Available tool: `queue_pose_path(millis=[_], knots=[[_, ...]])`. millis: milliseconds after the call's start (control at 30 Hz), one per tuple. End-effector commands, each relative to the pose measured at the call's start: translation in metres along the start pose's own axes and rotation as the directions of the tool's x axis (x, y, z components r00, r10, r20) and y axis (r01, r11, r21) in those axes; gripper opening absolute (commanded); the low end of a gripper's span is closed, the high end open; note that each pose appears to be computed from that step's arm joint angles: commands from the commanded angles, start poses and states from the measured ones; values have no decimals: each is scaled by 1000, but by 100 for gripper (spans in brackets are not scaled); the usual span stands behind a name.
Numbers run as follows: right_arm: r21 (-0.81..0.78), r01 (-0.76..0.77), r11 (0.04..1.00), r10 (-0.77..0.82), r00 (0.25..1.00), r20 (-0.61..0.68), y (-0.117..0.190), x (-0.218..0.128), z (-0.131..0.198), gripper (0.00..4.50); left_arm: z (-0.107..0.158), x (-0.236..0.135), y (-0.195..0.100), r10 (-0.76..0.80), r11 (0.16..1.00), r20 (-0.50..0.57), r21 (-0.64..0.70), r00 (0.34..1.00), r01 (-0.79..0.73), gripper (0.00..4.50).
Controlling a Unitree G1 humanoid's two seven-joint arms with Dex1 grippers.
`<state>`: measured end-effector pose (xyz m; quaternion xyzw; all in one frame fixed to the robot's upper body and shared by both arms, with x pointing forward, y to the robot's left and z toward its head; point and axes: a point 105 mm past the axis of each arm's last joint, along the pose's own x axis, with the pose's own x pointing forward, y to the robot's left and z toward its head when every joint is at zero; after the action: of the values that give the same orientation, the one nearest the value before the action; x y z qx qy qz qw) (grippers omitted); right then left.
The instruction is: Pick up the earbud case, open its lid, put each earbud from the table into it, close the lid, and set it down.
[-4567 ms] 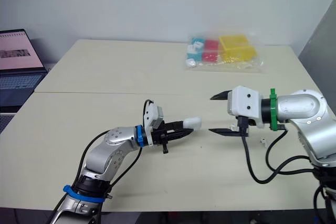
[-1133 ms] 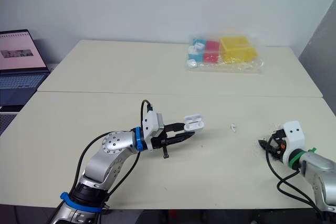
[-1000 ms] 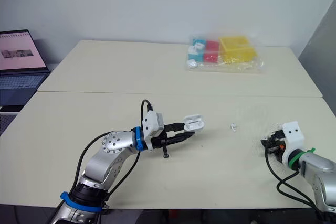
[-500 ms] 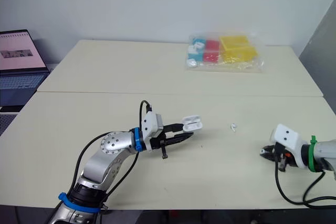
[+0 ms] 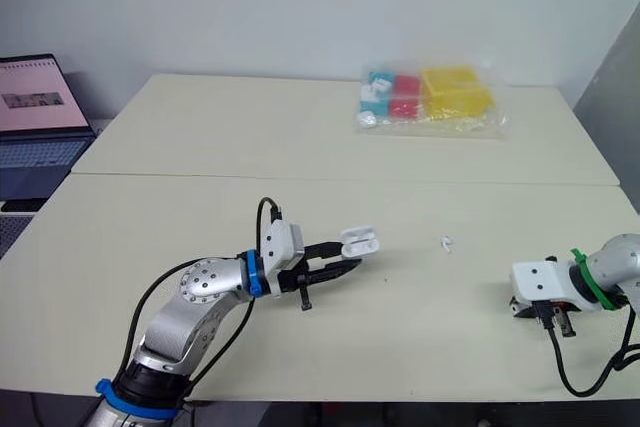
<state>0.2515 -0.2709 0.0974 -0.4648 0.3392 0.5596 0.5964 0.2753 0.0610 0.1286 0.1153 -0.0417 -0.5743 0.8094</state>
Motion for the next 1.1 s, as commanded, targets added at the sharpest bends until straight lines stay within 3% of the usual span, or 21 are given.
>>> queue_pose_path(millis=[33, 133, 367, 600, 733, 867, 1100], knots=[[-14, -40, 999, 40, 999, -24, -2, -2, -1, 41, 13, 1, -3, 0, 1000, 42, 27, 999, -1, 78], [1, -34, 999, 34, 999, -12, -6, -2, 0, 41, 13, 1, -5, -1, 1000, 40, 25, 999, 0, 78], [-34, -29, 999, 28, 999, -19, -6, -4, 0, 280, 11, 1, -6, 4, 1000, 35, 18, 999, -5, 78], [29, 50, 998, -50, 999, -5, -6, -32, 11, 284, 10, -1, -7, 20, 1000, 33, 10, 999, -20, 78], [145, 122, 982, -112, 991, -72, -3, -40, 13, 284, 9, 0, -8, 26, 1000, 34, 5, 999, -26, 78], [238, 123, 963, -98, 988, -116, 10, -29, 23, 284, 6, 3, -12, 22, 1000, 35, -2, 999, -22, 78], [224, 165, 960, -125, 975, -183, 5, -13, 17, 284, 6, 8, -15, 21, 1000, 45, -7, 999, -21, 78]])
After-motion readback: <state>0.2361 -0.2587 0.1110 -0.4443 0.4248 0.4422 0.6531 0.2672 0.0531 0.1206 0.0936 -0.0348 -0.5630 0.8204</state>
